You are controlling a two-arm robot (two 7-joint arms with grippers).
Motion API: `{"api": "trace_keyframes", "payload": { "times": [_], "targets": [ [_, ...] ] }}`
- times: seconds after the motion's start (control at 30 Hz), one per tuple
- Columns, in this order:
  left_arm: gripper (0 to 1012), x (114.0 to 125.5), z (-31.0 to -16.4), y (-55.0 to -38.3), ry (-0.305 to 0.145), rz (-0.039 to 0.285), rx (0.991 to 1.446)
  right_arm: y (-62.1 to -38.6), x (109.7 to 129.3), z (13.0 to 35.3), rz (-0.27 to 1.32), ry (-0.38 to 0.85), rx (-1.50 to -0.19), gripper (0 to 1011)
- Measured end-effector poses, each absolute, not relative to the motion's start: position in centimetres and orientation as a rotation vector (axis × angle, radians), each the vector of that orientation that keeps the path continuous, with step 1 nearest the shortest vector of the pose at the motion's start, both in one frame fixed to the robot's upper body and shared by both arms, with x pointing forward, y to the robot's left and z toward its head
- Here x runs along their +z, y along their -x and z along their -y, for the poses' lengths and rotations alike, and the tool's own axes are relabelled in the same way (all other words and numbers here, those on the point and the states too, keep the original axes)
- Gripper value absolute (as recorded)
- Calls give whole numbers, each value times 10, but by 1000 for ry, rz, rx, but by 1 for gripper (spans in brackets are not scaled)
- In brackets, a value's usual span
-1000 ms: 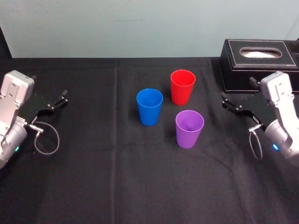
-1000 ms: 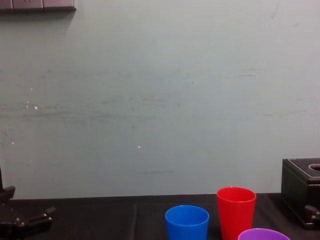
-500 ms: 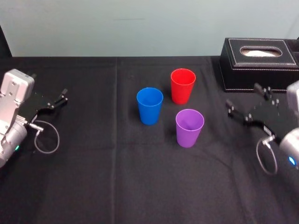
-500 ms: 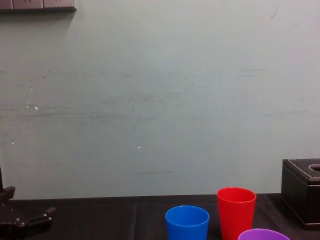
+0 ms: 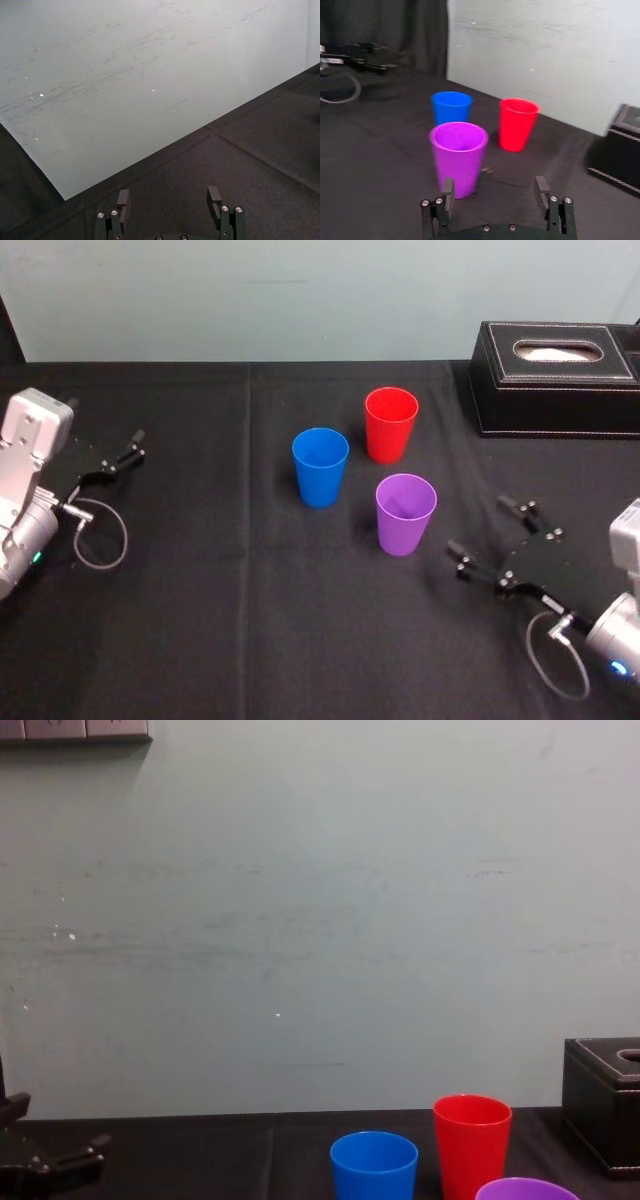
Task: Stack the three plastic cups sequentially using one hand.
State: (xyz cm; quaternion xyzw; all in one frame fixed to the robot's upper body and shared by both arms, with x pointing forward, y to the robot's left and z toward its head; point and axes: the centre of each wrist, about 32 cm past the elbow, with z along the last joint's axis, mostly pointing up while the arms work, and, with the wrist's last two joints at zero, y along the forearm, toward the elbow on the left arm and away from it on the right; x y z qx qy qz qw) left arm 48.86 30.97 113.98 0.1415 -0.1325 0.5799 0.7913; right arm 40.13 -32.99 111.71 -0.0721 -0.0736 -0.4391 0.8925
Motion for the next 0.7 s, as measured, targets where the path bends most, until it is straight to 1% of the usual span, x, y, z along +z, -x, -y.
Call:
{"api": "trace_keyframes", "payload": {
  "times": [0.2, 0.5, 0.7],
  "targets": [
    [1005, 1140, -310, -489, -305, 285, 1248, -402, 1116, 321, 114, 120, -868, 1002],
    [1005, 1140, -310, -489, -304, 285, 1248, -415, 1116, 301, 98, 119, -834, 1002],
    [1005, 1140, -310, -489, -304, 285, 1248, -425, 1115, 290, 101, 114, -836, 1002]
  ]
}}
